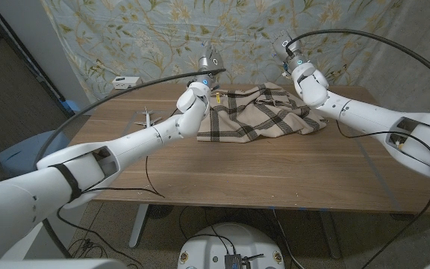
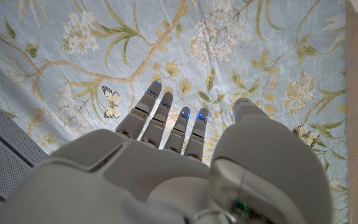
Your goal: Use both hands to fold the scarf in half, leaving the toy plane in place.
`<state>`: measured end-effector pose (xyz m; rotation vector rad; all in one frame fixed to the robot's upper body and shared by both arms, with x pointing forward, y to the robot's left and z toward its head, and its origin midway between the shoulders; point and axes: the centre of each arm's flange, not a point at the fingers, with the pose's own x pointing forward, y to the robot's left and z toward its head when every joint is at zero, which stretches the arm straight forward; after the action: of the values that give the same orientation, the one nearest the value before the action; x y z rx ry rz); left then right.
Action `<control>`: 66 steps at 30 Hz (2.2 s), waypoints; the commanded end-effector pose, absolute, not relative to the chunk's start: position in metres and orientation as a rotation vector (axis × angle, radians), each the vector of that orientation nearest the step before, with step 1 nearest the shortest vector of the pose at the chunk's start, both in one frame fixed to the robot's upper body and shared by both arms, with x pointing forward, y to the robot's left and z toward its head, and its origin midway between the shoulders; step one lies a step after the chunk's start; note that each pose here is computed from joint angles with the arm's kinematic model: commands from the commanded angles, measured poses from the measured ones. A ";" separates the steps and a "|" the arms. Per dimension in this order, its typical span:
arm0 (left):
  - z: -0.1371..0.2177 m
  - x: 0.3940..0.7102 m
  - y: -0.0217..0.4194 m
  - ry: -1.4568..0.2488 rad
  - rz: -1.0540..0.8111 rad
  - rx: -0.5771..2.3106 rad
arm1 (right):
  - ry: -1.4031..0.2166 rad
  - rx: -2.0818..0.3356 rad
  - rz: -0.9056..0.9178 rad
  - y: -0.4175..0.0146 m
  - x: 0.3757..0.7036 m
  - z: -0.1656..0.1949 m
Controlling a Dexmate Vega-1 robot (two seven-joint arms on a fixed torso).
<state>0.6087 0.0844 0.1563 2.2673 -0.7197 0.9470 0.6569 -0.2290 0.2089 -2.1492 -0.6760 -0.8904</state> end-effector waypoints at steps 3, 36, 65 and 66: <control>0.136 0.572 0.105 -0.797 0.656 1.940 | -0.573 -1.932 -0.716 -0.253 0.626 0.178; 0.070 0.591 0.169 -0.550 0.159 1.555 | -0.269 -1.368 -0.428 -0.308 0.620 0.099; 0.027 0.612 0.192 -0.366 0.032 1.569 | 0.071 -1.495 -0.371 -0.345 0.654 0.052; 0.027 0.613 0.192 -0.361 0.031 1.571 | 0.077 -1.500 -0.364 -0.347 0.654 0.050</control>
<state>0.6051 0.1843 0.0374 1.5553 -0.4202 0.0569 0.6475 -0.3289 0.0649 -1.4574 -0.0296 -0.3728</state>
